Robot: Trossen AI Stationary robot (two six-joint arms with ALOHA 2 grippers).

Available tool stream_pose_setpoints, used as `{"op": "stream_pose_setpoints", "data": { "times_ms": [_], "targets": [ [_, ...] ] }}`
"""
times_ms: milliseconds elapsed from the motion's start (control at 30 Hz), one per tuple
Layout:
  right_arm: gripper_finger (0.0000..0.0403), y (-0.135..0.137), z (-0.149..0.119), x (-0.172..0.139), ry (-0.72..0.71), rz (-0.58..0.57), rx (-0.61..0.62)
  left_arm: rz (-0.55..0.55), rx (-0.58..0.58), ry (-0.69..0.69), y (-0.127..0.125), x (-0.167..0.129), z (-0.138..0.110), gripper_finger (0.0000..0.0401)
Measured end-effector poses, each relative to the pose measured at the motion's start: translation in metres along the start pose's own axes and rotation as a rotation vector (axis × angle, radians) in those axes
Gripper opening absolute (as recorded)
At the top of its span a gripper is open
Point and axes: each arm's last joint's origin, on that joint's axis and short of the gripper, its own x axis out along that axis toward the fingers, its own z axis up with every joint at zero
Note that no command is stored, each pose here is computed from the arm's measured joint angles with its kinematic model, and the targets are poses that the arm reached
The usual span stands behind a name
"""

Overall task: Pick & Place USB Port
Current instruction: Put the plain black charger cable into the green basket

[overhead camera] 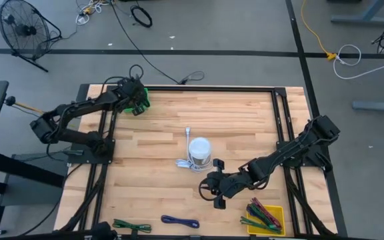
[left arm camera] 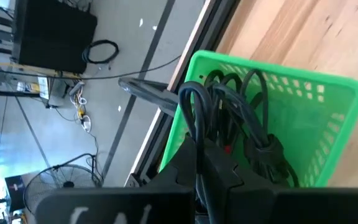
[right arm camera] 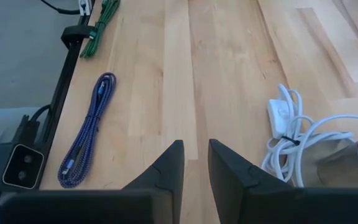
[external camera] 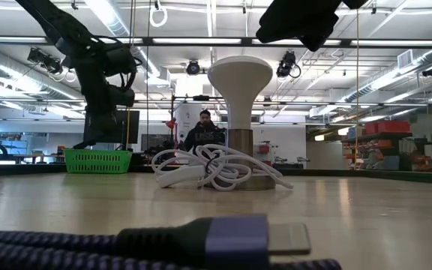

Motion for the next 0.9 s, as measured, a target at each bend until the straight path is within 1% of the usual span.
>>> {"op": "stream_pose_setpoints", "data": {
  "times_ms": [200, 300, 400, 533, 667, 767, 900],
  "targets": [
    [0.0075, -0.0003, 0.0, 0.0, -0.002, -0.007, 0.0, -0.007, -0.027, -0.016, 0.0029, 0.0037, 0.0005, 0.001],
    [0.0075, -0.0002, 0.0, 0.0, -0.002, -0.007, 0.004, -0.032, -0.029, -0.032, 0.0023, 0.0038, 0.001, 0.001],
    [0.0075, -0.0002, 0.0, 0.0, -0.002, -0.007, 0.003, -0.053, -0.04, -0.044, 0.0016, 0.0036, 0.0014, 0.0027],
    [0.0075, -0.0002, -0.0001, 0.0, -0.002, -0.007, 0.003, -0.051, -0.054, -0.042, 0.0016, 0.0036, 0.0013, 0.005],
    [0.0075, -0.0003, 0.0, 0.0, -0.002, -0.008, 0.003, -0.025, -0.059, -0.026, 0.0024, 0.0037, 0.0008, 0.0064],
    [0.0075, -0.0003, -0.0001, 0.0, -0.001, -0.008, 0.003, -0.026, -0.079, -0.023, 0.0023, 0.0037, 0.0005, 0.0073],
    [0.0075, -0.0003, -0.0004, 0.0, 0.001, -0.008, 0.002, -0.034, -0.077, -0.008, 0.0012, 0.0037, -0.001, 0.009]
  ]
}}
